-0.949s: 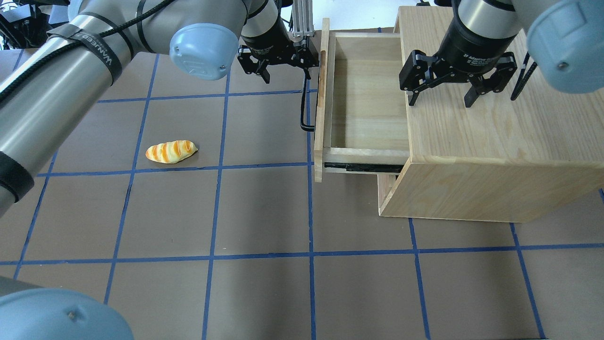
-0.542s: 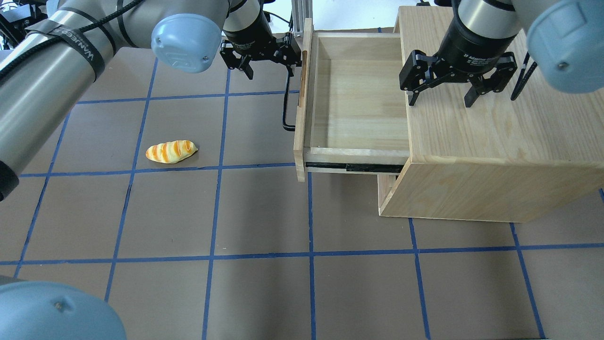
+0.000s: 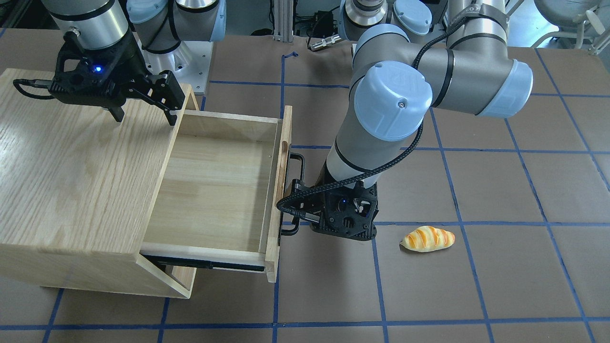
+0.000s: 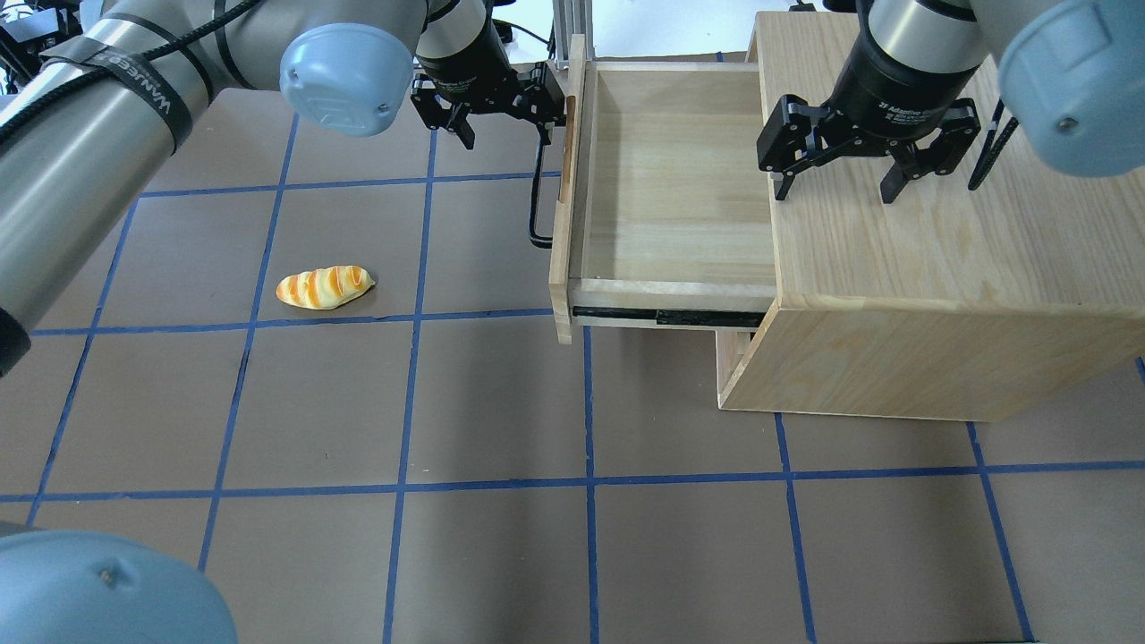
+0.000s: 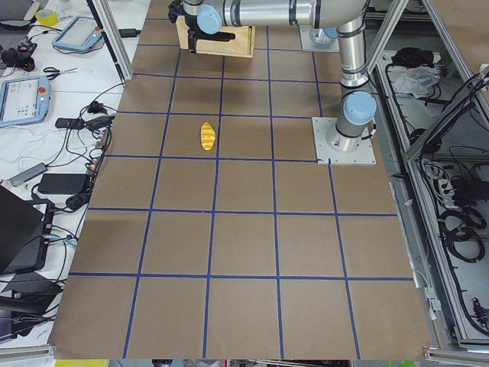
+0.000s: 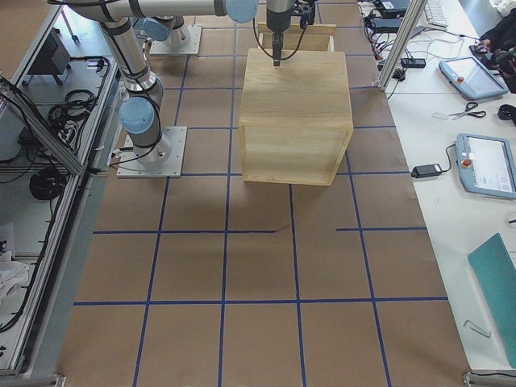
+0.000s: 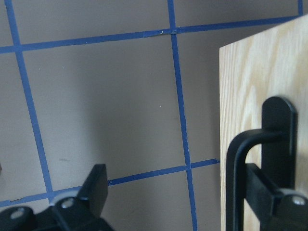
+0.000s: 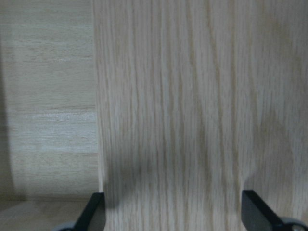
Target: Open upper drawer
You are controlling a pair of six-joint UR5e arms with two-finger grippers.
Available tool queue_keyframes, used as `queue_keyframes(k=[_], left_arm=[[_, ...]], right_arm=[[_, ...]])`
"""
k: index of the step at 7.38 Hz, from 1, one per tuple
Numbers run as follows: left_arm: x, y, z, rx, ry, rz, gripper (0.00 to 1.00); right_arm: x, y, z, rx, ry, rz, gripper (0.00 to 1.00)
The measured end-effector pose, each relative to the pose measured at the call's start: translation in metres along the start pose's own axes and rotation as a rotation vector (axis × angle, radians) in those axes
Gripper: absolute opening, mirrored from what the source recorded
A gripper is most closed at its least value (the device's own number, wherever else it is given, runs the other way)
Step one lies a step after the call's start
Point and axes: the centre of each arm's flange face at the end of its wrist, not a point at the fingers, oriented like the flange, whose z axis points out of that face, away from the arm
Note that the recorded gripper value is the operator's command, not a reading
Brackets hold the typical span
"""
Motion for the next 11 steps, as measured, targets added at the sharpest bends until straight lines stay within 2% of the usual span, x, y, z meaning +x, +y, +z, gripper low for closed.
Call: queue_keyframes(k=[6,8,9,11], left_arm=[[-0.022,-0.002,-0.010,-0.010,-0.005,-0.004,1.00],[-0.021,0.005,-0.030,-0.012,-0.006,-0.013,1.00],[-0.024,0.011,-0.044,-0.010,-0.025,-0.020,1.00],[-0.054,0.025,-0.079,-0.026,-0.109,-0.056,1.00]], right_arm=[[0.000,0.000,0.000,0.000,0.000,0.000,1.00],[0.000,0.000,0.000,0.000,-0.001,0.000,1.00],[0.000,0.000,0.000,0.000,-0.001,0.000,1.00],[0.000,0.000,0.000,0.000,0.000,0.000,1.00]])
